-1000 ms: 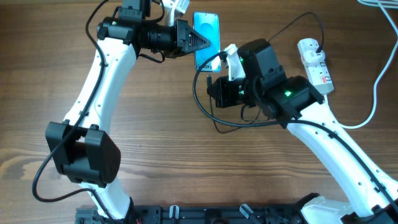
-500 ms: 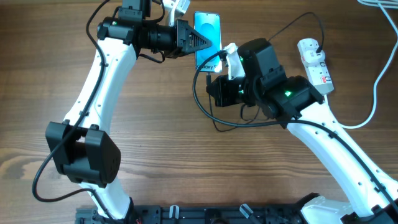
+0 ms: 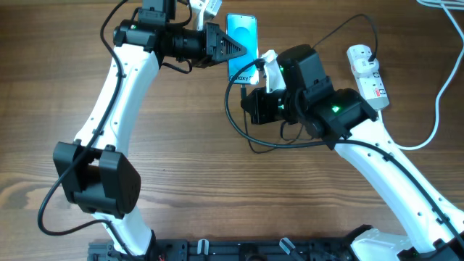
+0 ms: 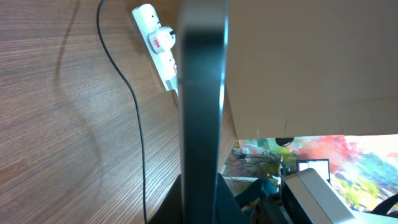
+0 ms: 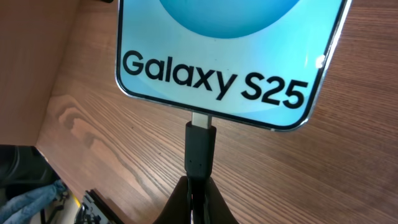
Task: Plug charger to phone and switch on socket
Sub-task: 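Align the plug under the phone's port held by the left gripper, then push the plug up into the phone's port with the right gripper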
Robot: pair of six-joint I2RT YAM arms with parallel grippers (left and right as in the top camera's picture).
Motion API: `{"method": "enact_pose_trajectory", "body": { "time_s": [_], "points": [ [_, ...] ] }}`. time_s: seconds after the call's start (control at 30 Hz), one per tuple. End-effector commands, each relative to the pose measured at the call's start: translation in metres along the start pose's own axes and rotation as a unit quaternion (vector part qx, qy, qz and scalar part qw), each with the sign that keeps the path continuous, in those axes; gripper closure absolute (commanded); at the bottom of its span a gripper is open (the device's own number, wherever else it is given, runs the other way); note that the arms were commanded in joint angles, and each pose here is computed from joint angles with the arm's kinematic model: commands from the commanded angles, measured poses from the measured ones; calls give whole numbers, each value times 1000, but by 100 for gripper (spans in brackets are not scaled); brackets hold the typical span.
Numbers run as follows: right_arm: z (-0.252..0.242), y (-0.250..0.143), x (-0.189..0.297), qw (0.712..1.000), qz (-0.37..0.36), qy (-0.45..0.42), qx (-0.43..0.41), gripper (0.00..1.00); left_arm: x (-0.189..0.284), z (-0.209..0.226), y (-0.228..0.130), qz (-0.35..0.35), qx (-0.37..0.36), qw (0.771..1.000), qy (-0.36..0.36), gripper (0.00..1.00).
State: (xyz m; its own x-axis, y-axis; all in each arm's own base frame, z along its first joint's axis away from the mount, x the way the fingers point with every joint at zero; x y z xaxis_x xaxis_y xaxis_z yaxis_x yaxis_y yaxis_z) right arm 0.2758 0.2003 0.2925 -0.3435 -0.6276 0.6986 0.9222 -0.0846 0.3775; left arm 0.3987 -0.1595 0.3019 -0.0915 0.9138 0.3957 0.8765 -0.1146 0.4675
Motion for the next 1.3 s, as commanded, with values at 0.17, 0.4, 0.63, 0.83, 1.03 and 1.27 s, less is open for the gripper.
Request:
{"method": "enact_pose_trajectory", "body": {
  "time_s": [0.17,0.4,0.63,0.83,1.03,1.27],
  "points": [
    [3,7,3,1000,-20,4,4,96,2,-5,1,1,-17,999,-29,96],
    [1,10,4,1000,-24,3,1,96,2,-6,1,2,-28,999,-36,96],
    [-4,13,6,1000,-26,6,-7,96,2,-6,1,2,-29,999,-36,96],
    [-2,15,6,999,-32,12,-12,96,2,-6,-2,7,-16,999,-38,96],
    [1,20,7,999,-46,22,-9,96,2,-7,-5,14,-7,999,-44,96],
    [6,27,8,997,-72,32,1,96,1,-11,-12,30,-3,997,-68,96]
  ]
}}
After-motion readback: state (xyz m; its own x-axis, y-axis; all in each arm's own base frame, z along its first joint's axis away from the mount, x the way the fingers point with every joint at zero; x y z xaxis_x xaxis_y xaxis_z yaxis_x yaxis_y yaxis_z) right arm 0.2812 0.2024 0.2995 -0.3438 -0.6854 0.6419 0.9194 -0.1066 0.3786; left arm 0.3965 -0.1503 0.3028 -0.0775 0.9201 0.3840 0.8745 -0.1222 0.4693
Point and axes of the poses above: each gripper's point midway between its finger pads, its own x axis back along the fingers, its own z axis along the line the jaws close on, y = z × x, the point moved 9 cm from there along x, back along the fingers, and after that the axes turned 12 degrees about -x, right-handed, at the moved point
